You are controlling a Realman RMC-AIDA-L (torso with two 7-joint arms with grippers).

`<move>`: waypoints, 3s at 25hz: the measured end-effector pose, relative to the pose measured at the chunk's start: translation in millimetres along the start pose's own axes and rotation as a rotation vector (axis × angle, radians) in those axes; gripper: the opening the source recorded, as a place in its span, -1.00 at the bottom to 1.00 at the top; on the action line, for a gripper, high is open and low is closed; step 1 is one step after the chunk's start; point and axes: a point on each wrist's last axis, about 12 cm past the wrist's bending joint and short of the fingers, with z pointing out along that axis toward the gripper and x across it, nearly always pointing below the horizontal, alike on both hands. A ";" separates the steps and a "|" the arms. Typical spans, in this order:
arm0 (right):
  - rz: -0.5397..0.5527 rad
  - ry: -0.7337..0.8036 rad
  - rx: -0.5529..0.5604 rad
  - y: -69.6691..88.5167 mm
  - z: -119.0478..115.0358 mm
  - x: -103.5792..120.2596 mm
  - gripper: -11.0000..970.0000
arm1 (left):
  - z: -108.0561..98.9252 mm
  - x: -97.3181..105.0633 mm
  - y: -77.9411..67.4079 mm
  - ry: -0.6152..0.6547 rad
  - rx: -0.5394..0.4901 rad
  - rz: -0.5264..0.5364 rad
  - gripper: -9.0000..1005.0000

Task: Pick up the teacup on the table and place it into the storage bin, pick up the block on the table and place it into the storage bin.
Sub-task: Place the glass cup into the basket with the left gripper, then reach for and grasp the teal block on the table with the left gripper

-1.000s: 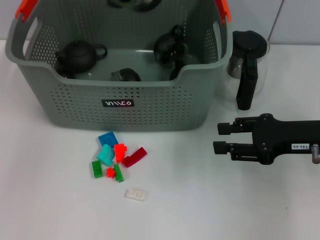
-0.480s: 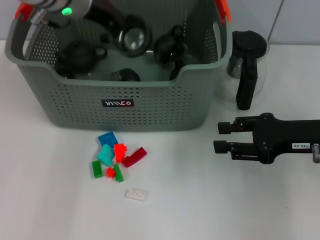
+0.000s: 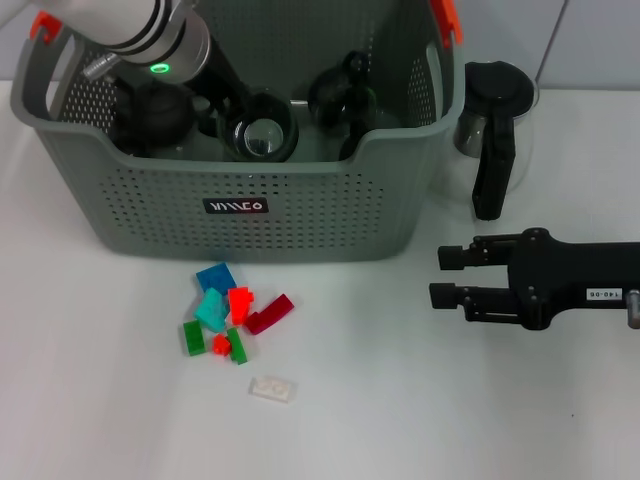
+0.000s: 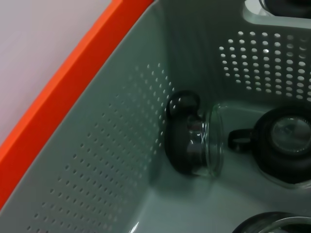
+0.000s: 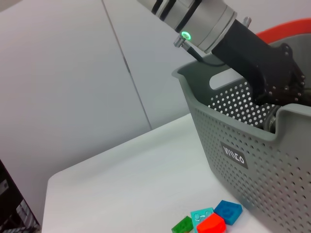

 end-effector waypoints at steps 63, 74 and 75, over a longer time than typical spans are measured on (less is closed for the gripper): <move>0.009 0.017 -0.001 0.6 -0.3 2.9 0.21 | -85.0 151.3 -65.6 -0.002 0.567 -0.582 0.14; 0.008 0.028 -0.012 1.6 2.0 3.3 0.21 | -71.6 147.7 -59.6 0.056 0.496 -0.836 0.14; 0.008 0.028 -0.013 1.7 2.2 3.3 0.21 | -70.9 146.7 -59.1 0.058 0.491 -0.864 0.14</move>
